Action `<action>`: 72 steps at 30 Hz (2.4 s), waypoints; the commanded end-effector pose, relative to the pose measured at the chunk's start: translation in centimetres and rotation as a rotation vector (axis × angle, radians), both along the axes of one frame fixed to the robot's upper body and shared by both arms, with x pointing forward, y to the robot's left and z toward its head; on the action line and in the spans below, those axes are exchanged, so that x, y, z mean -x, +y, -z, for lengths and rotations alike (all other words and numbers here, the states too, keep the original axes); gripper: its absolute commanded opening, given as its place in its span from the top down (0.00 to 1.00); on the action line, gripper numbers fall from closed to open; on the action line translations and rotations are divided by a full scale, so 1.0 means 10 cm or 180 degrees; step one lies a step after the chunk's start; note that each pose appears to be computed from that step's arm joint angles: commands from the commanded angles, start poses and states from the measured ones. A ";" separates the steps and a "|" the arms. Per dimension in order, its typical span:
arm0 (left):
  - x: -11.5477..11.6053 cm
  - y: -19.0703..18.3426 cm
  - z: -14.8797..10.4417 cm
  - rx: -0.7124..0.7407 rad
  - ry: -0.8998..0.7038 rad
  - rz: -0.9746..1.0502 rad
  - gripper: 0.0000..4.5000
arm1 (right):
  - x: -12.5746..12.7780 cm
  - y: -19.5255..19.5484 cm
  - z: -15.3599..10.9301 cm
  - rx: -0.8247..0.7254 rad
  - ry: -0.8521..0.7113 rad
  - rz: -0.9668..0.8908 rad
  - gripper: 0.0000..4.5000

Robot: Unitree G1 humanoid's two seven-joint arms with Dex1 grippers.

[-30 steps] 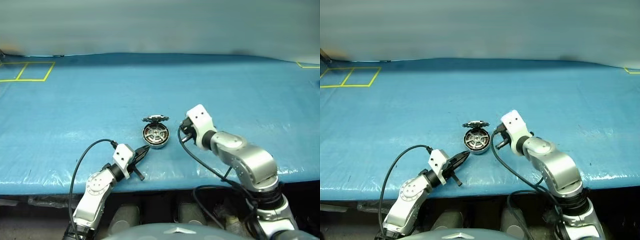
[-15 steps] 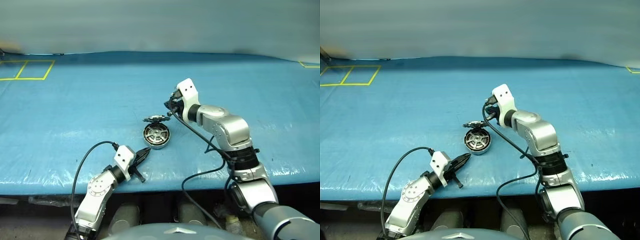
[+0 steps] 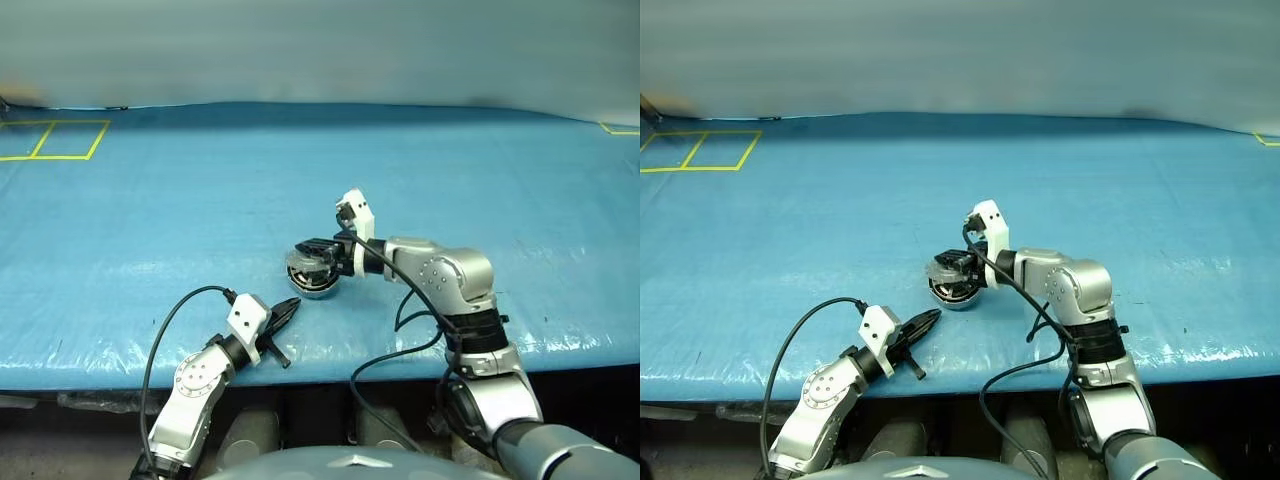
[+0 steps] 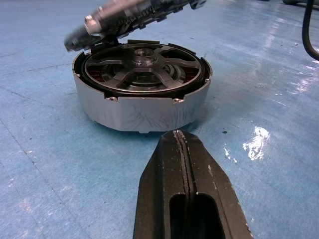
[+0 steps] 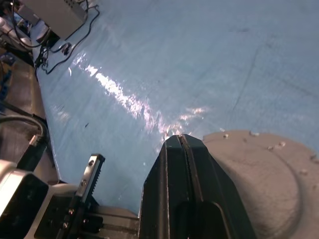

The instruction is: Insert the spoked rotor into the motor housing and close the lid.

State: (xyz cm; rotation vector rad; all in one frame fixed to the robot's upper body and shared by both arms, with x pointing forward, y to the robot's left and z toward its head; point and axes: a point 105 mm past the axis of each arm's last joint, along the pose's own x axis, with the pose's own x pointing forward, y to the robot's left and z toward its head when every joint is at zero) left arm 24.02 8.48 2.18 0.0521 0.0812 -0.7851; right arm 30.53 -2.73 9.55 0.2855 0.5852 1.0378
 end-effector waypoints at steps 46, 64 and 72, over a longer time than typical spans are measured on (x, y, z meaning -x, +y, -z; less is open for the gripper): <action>-0.02 -0.10 -0.16 0.0097 -0.0149 0.0105 1.00 | -0.03 -0.12 -0.07 0.0794 -0.2051 -0.0274 0.01; -0.01 -0.09 -0.16 0.0107 -0.0149 0.0062 1.00 | -0.08 -0.15 0.13 0.1044 -0.2189 -0.0335 0.28; 0.00 -0.09 -0.12 0.0093 -0.0129 0.0081 1.00 | -0.03 -0.13 0.11 0.0925 -0.2061 -0.0274 0.86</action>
